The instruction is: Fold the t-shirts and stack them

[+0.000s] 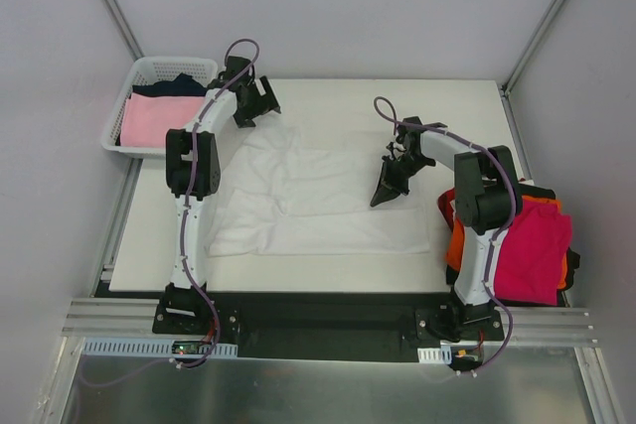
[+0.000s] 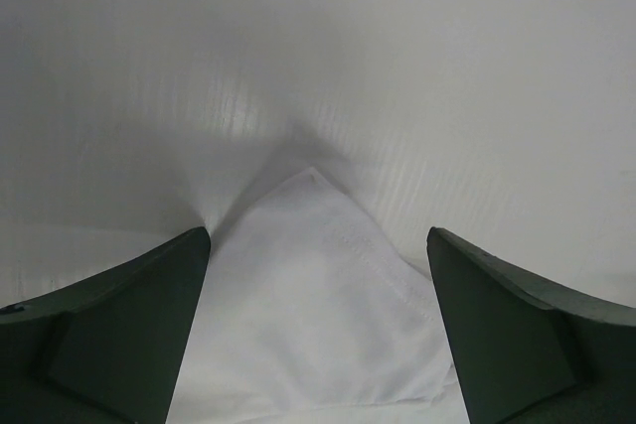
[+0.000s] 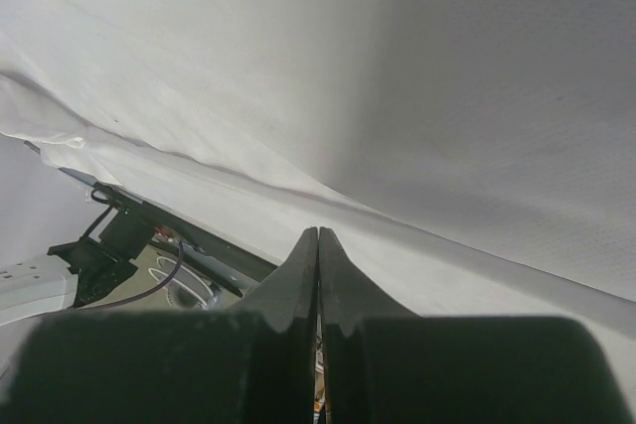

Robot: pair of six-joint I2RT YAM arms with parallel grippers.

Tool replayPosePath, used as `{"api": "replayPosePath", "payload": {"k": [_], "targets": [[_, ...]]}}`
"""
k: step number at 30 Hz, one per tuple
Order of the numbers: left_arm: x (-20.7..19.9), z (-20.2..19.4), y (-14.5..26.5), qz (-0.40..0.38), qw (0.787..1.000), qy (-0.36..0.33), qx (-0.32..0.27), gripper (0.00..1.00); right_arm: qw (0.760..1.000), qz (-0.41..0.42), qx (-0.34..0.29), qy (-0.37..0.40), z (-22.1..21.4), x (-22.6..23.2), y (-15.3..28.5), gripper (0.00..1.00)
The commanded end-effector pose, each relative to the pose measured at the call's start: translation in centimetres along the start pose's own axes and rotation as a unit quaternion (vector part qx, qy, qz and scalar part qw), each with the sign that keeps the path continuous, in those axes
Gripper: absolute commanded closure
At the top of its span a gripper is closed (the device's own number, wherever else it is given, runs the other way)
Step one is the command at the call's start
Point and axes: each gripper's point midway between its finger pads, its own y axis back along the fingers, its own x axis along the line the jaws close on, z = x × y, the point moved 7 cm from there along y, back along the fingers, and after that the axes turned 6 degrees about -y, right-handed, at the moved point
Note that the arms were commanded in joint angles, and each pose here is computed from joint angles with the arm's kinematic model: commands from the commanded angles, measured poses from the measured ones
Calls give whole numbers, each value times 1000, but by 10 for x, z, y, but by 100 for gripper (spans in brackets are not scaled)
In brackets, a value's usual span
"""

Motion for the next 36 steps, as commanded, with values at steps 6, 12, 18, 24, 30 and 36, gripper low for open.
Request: {"api": "replayPosePath", "payload": {"k": [6, 12, 18, 24, 30, 36], "targets": [[-9, 2, 11, -17, 1000, -2, 2, 30, 1000, 8, -10, 23, -2, 6, 11, 99], [-9, 3, 11, -16, 1000, -5, -1, 34, 1000, 7, -9, 24, -1, 6, 10, 99], [-7, 3, 12, -10, 1000, -12, -3, 55, 1000, 6, -7, 22, 0, 5, 9, 99], [-7, 2, 12, -9, 1000, -10, -1, 65, 1000, 7, -6, 22, 0, 5, 8, 99], [-7, 3, 12, -8, 1000, -10, -2, 75, 1000, 7, -6, 22, 1, 5, 8, 99], [-6, 3, 13, -6, 1000, -11, -5, 85, 1000, 6, -3, 20, 1, 5, 7, 99]]}}
